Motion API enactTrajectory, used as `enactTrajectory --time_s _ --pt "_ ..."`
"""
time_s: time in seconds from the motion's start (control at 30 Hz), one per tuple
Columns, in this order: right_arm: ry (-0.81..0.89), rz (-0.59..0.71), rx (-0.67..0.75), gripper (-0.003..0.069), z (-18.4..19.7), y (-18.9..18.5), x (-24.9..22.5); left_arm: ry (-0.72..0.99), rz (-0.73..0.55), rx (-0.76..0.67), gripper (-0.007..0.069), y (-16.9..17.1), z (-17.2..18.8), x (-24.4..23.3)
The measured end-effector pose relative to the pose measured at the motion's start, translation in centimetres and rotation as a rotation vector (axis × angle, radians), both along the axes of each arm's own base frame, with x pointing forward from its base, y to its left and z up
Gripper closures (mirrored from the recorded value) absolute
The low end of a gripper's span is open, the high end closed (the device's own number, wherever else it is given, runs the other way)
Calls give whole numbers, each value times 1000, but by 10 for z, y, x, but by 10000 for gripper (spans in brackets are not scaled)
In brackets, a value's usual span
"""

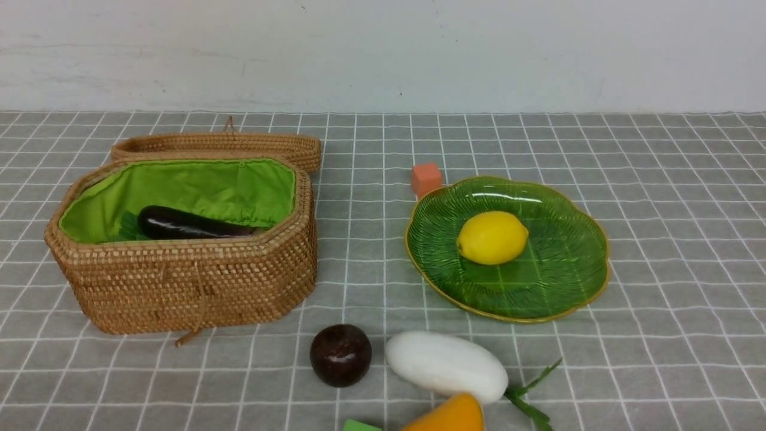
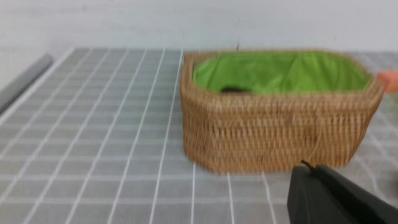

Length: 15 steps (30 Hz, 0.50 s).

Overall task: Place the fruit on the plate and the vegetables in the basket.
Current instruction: Use the right arm to grab a mango and put it into the right plate

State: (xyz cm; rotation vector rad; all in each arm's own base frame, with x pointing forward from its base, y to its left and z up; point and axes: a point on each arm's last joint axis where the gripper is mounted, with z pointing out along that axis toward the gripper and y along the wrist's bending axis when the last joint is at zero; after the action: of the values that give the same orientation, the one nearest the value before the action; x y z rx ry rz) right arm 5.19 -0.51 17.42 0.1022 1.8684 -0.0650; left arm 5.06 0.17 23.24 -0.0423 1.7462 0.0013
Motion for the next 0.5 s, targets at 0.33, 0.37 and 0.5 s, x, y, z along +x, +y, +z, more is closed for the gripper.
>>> enactTrajectory --time_s 0.33,0.37,0.5 --pt "0 0 0 417 0 0 0 192 9 -1 627 1 -65 0" --pt "0 0 0 417 0 0 0 183 10 -2 627 1 -64 0" --pt "0 0 0 417 0 0 0 182 11 -2 622 1 -64 0"
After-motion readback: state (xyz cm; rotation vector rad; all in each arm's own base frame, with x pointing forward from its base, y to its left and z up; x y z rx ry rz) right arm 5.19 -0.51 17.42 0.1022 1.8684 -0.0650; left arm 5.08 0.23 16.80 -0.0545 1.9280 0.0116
